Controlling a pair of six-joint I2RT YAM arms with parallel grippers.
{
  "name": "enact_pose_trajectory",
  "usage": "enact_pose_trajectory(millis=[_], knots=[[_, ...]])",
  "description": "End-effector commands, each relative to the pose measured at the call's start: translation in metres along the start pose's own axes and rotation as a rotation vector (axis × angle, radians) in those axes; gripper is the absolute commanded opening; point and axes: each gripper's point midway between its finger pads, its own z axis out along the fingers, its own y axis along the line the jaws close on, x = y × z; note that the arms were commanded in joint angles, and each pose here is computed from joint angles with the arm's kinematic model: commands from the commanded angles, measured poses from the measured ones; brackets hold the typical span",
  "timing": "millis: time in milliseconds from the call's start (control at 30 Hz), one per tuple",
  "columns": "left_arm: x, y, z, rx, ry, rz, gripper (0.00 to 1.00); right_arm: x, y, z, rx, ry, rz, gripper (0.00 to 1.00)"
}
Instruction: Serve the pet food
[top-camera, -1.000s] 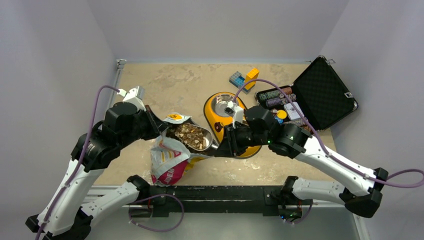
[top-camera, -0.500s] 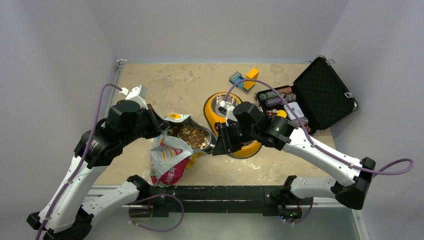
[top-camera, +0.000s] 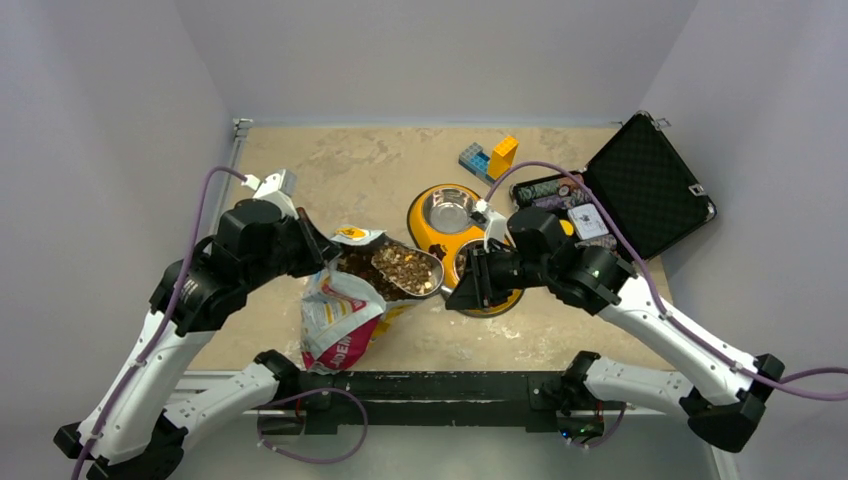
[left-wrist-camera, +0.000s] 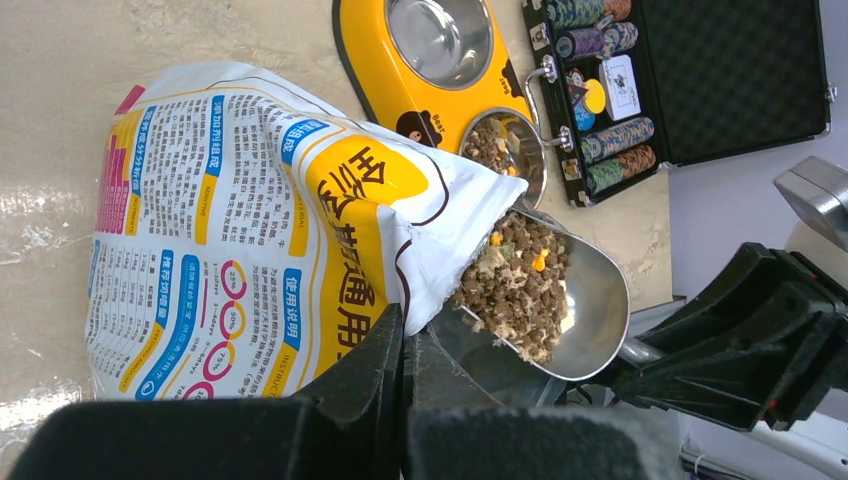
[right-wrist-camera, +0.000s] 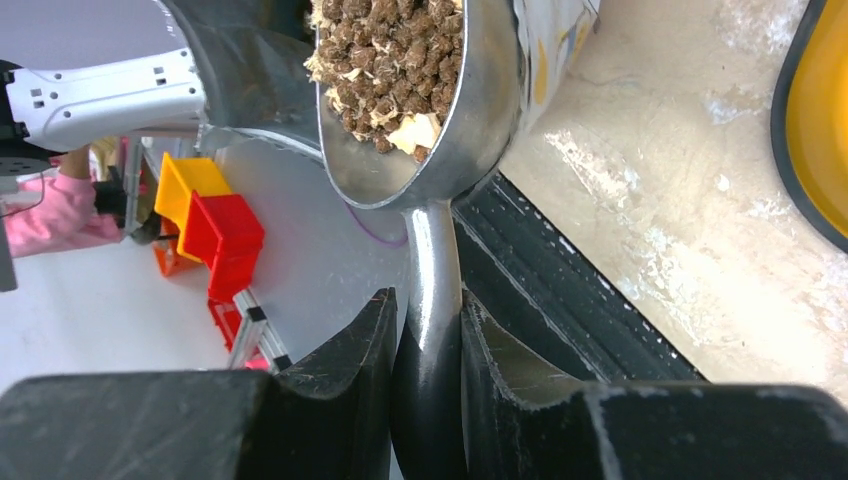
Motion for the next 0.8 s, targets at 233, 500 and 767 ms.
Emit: enact_pose_trajectory(millis=[233,500,767], knots=[[-0.028,-0.043,-0.018,0.195,-0.104,-0.031,0.0,-0.016,-0.001,0.015,-0.015,-0.002,-0.02,0.0],[-0.032,-0.041,-0.018,0.174,-0.113,-0.023,0.0,-0.021,0.023,-0.019,-0.074,-0.092,-0.101,0.0],[-0.031,-0.042,-0.015,0.175,-0.111,-0.027,0.0,-0.011,0.029,-0.028,-0.123,-0.089,-0.103,0.0]])
